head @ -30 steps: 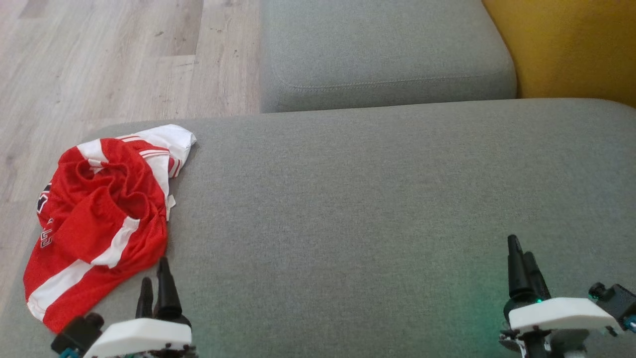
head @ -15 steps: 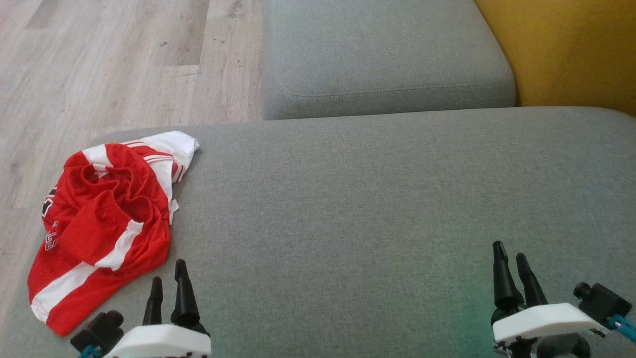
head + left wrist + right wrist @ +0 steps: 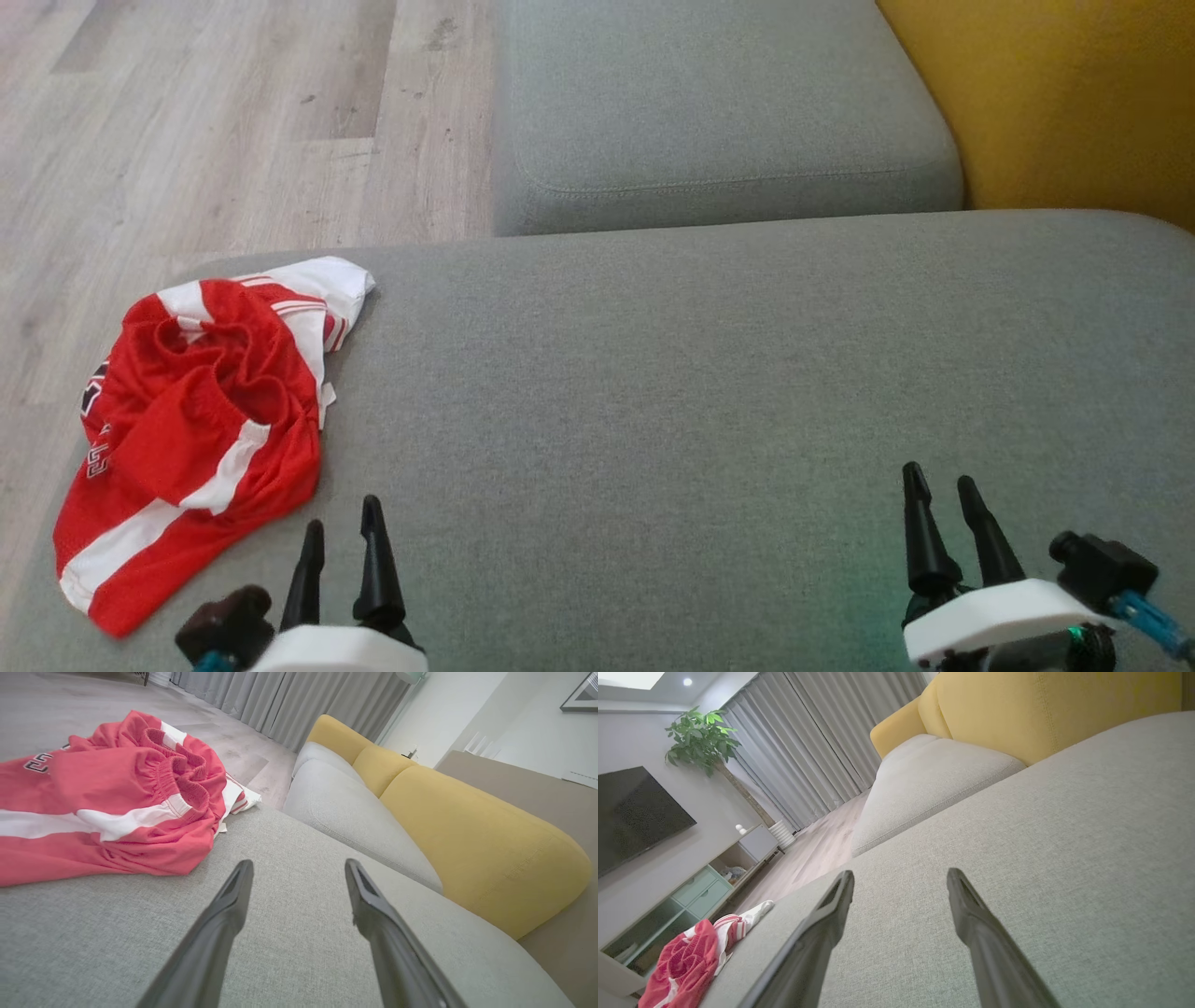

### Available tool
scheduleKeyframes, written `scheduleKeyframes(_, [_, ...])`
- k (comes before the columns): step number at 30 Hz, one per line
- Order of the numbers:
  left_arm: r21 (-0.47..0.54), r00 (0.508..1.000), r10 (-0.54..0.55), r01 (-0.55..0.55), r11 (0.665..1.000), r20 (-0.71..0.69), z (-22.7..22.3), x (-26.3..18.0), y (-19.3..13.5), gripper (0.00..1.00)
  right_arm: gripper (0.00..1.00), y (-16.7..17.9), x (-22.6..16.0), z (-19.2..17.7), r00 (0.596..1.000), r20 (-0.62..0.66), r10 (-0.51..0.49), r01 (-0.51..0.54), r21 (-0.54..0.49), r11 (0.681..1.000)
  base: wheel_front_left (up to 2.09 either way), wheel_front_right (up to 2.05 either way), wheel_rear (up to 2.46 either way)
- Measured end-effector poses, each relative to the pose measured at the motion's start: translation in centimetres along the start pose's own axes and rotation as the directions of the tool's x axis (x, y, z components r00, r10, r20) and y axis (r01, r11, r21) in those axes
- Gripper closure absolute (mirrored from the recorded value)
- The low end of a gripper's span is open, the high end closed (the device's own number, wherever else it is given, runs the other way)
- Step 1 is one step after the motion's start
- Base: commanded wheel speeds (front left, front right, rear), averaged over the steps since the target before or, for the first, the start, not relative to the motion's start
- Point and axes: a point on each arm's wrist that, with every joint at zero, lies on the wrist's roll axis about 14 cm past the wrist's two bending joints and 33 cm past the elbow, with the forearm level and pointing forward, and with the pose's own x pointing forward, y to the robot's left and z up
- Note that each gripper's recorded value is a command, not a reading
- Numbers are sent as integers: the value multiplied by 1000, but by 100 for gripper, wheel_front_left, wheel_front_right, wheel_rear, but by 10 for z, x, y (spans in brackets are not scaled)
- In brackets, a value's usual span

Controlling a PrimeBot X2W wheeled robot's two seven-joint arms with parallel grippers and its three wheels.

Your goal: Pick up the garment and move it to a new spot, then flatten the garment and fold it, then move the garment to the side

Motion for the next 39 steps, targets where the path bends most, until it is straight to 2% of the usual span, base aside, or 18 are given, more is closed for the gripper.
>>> scheduleKeyframes(14, [167,999,-41,35,985,31,1,-5,-12,0,0,11,-7,-5,999,-2,53,-52,-184,981,0,0,0])
scheduleKeyframes(21, [233,998,-54,43,971,42,0,-8,-14,0,0,15,-10,-3,997,8,75,-70,-278,958,0,0,0])
scheduleKeyframes(29, [328,997,-62,42,944,51,-4,-14,-16,0,0,21,-15,-7,994,0,110,-102,-385,917,0,0,0])
scheduleKeyframes(34, [370,997,-51,25,929,62,-5,-17,-13,0,0,21,-18,-8,993,0,116,-105,-430,897,0,0,0])
scheduleKeyframes(39, [412,997,-56,25,911,61,-10,-23,-11,0,0,11,-23,-13,996,-8,93,-86,-449,890,0,0,0])
